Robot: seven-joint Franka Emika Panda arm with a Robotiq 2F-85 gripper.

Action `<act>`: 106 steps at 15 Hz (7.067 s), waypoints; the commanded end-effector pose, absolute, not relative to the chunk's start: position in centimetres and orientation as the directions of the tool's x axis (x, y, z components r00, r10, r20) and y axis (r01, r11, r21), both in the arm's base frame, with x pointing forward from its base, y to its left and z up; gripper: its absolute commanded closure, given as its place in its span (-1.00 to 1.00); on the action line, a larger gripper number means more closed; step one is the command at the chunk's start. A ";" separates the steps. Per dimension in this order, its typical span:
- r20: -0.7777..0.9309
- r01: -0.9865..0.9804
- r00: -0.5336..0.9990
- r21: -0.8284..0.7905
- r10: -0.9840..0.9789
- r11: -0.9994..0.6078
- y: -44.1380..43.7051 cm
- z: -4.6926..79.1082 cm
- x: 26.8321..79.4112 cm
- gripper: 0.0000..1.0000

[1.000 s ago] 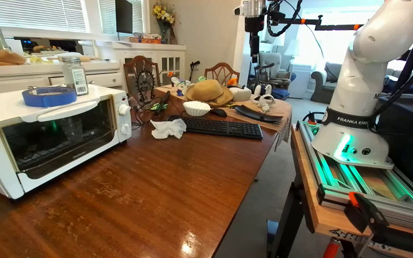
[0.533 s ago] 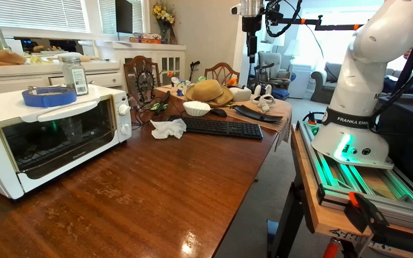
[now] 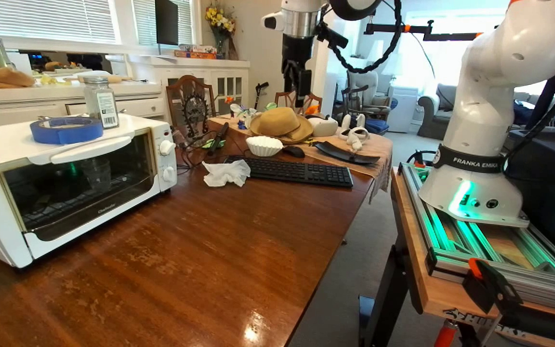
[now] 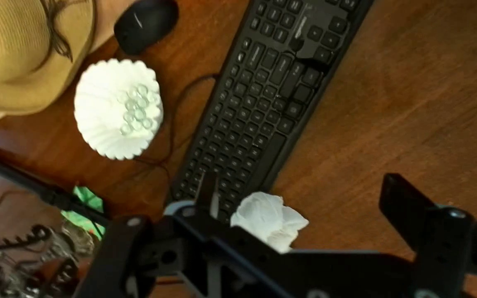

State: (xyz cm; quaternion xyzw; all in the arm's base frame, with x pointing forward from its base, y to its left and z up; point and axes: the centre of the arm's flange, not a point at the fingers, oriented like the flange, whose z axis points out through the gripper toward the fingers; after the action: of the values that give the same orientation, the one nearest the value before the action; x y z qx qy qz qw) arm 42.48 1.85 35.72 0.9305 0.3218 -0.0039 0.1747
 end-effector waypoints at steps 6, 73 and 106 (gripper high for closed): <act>-0.389 0.873 0.480 0.302 0.786 -0.384 13.3 29.2 49.2 -1.00; -0.630 0.536 0.309 0.735 0.713 0.416 20.6 15.5 50.2 -1.00; -0.624 0.281 0.299 0.780 0.722 0.559 23.4 8.5 55.3 0.44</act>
State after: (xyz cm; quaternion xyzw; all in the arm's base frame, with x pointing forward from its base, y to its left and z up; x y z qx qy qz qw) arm 55.01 23.20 9.58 0.4503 0.5712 0.1604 0.6672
